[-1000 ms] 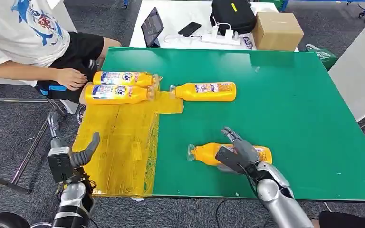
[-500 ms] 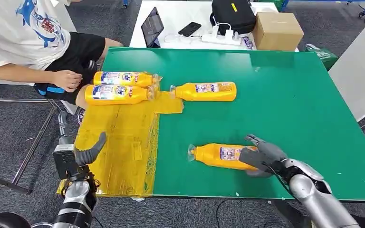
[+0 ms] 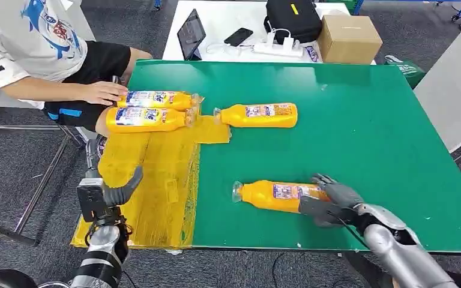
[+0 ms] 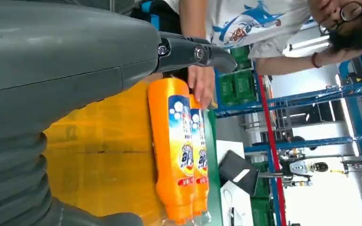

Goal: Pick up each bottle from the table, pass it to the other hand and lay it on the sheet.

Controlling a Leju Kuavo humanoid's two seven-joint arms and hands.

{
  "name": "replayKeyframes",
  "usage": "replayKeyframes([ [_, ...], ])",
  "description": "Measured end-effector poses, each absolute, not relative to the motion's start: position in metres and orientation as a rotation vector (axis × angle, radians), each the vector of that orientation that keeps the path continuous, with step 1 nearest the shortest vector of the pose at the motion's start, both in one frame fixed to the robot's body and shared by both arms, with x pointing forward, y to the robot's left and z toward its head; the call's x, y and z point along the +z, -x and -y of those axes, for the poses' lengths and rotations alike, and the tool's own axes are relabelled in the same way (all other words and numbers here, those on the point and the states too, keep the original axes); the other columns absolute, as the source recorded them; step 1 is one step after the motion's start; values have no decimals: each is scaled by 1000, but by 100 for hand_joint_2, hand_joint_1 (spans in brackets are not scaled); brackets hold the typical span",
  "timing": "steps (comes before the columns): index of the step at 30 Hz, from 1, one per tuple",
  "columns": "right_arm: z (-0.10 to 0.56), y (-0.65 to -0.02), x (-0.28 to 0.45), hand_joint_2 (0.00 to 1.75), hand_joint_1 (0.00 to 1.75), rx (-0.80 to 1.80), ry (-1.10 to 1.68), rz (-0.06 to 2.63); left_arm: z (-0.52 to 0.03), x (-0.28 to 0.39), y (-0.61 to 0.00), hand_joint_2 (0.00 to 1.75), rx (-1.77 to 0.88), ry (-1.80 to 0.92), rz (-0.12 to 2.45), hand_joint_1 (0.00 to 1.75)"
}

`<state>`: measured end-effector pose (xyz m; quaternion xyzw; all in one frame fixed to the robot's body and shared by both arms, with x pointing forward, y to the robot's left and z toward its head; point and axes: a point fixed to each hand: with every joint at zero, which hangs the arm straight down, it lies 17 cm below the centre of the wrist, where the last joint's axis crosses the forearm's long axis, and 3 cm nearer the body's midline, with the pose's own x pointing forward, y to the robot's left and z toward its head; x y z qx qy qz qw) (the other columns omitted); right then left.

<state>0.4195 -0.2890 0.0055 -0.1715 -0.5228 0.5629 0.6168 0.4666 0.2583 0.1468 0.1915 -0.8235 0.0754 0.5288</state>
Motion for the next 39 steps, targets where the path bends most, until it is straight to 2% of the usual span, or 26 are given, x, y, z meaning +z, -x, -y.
replayKeyframes([
  [1,285,-423,5,175,171,1292,398,1216,-257,146,-467,175,176,-453,1966,0],
  [5,263,-432,2,175,175,1261,398,1257,-246,143,-468,175,162,-433,1959,0],
  [6,260,-433,1,175,171,1258,395,1260,-245,142,-468,175,162,-431,1957,0],
  [19,237,-432,-1,175,175,1190,387,1320,-240,137,-467,175,154,-414,1945,0],
  [28,209,-417,32,175,175,1012,391,1537,-229,130,-463,175,154,-362,1922,0],
  [34,212,-415,177,175,175,613,763,2055,-212,109,-458,175,263,-117,1806,0],
  [39,218,-386,248,175,175,365,909,2266,-163,106,-454,175,279,228,1719,0],
])
